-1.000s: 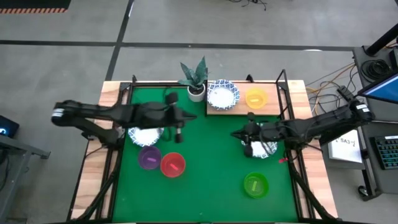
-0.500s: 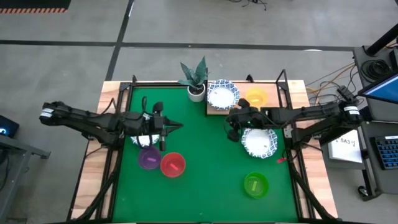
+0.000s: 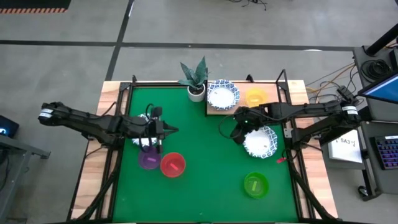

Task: Place and stack bowls onto a shelf
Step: Stack the green bowl on top of the yellow bowl

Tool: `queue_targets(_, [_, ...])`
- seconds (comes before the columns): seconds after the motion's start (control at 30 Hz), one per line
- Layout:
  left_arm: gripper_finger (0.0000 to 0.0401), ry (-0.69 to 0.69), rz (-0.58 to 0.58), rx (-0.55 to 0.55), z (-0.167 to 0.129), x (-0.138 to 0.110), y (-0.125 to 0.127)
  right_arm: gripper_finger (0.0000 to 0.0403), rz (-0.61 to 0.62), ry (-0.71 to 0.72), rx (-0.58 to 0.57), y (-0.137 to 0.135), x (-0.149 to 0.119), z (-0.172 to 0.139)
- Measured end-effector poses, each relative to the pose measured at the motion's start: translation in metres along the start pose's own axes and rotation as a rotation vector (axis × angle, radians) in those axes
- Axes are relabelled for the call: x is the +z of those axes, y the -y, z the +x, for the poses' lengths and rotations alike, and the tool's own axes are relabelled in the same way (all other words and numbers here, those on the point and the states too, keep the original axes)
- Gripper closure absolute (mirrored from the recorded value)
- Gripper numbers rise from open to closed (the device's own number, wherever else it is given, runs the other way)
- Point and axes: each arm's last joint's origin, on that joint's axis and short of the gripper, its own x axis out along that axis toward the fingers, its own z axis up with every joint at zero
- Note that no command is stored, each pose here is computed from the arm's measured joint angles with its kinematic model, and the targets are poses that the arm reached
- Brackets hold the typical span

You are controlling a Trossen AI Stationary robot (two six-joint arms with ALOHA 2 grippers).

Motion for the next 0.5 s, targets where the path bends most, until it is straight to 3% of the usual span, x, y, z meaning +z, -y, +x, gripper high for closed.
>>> queue_targets(0.2, [0.0401, -0.042, 0.013, -0.005, -0.006, -0.002, -0.002, 0.0366, 0.113, -0.084, 0.119, -0.008, -0.002, -0.004])
queue_targets(0.5, [0.0401, -0.109, -0.002, -0.013, -0.010, -0.009, -0.002, 0.0300, 0.064, -0.103, 0.207, -0.038, -0.019, -0.009])
